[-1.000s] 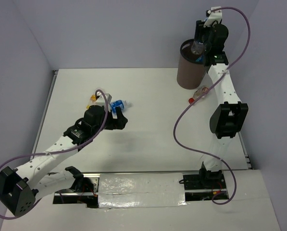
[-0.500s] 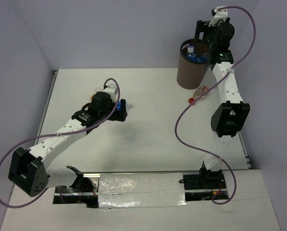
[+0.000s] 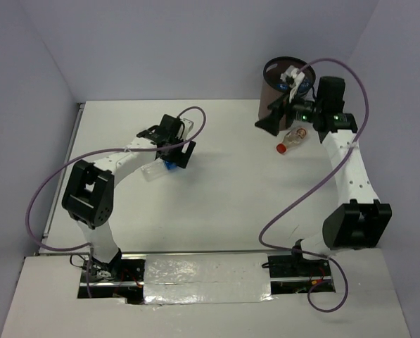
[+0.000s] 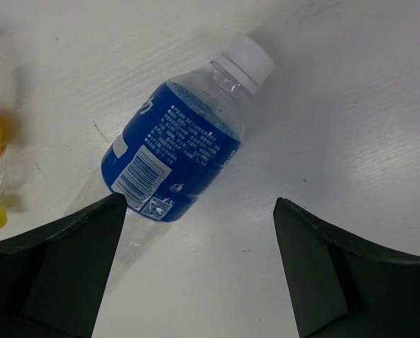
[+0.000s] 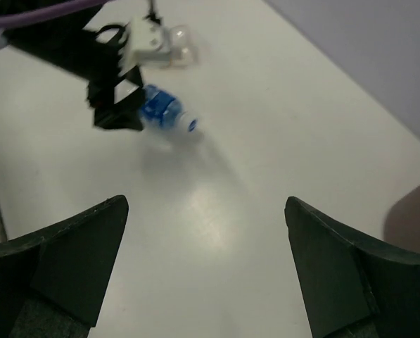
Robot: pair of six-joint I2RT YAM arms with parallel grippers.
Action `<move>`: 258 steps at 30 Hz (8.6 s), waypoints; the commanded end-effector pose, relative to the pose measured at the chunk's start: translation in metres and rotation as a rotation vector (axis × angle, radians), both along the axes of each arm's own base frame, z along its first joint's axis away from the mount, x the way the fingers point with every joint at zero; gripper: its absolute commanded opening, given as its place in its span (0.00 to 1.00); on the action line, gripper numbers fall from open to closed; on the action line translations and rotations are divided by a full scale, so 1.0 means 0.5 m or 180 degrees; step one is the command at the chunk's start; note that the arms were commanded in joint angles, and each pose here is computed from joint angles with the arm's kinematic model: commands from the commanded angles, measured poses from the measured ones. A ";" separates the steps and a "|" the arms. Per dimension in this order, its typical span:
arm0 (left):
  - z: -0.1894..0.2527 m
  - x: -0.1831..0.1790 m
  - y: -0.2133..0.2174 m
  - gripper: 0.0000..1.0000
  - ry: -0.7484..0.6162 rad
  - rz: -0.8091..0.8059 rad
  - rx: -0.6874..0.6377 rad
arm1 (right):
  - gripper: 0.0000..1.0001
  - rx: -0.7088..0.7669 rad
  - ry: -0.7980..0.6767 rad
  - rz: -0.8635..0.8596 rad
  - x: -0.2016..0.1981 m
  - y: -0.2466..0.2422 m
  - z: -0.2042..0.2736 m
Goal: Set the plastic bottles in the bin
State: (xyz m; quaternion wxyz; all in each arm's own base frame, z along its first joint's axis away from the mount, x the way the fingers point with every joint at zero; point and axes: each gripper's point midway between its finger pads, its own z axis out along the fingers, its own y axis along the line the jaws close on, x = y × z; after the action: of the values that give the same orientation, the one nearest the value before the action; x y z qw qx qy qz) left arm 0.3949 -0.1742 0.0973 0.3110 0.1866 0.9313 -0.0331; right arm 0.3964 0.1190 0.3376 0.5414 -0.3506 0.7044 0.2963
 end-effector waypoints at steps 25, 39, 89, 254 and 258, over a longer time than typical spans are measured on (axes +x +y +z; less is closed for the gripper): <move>-0.115 0.058 0.107 0.89 0.0420 -0.0186 0.0264 | 1.00 0.0098 0.0734 0.0492 -0.191 0.048 -0.169; 0.101 -0.043 -0.110 0.41 0.0100 -0.0706 -0.2142 | 0.98 0.0189 0.1910 0.0246 -0.193 0.165 -0.243; 0.282 -0.144 -0.230 0.99 -0.0446 -0.0828 -0.3260 | 0.20 0.0560 0.1400 -0.0305 -0.054 0.274 -0.102; 0.176 -0.166 0.169 0.99 -0.1035 0.1314 -0.2105 | 0.17 -0.0167 -0.1686 -0.3579 0.411 -0.389 0.187; 0.171 -0.158 0.168 0.99 -0.0990 0.1288 -0.2046 | 0.41 -0.0184 -0.1610 -0.3521 0.444 -0.383 0.150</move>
State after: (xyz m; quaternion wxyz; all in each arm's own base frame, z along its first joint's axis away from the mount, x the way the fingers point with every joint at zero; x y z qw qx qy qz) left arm 0.3081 -0.0889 0.1714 0.4778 -0.1156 0.8404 -0.2283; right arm 0.6134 -0.0785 0.3743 0.7173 -0.0033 0.6836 -0.1352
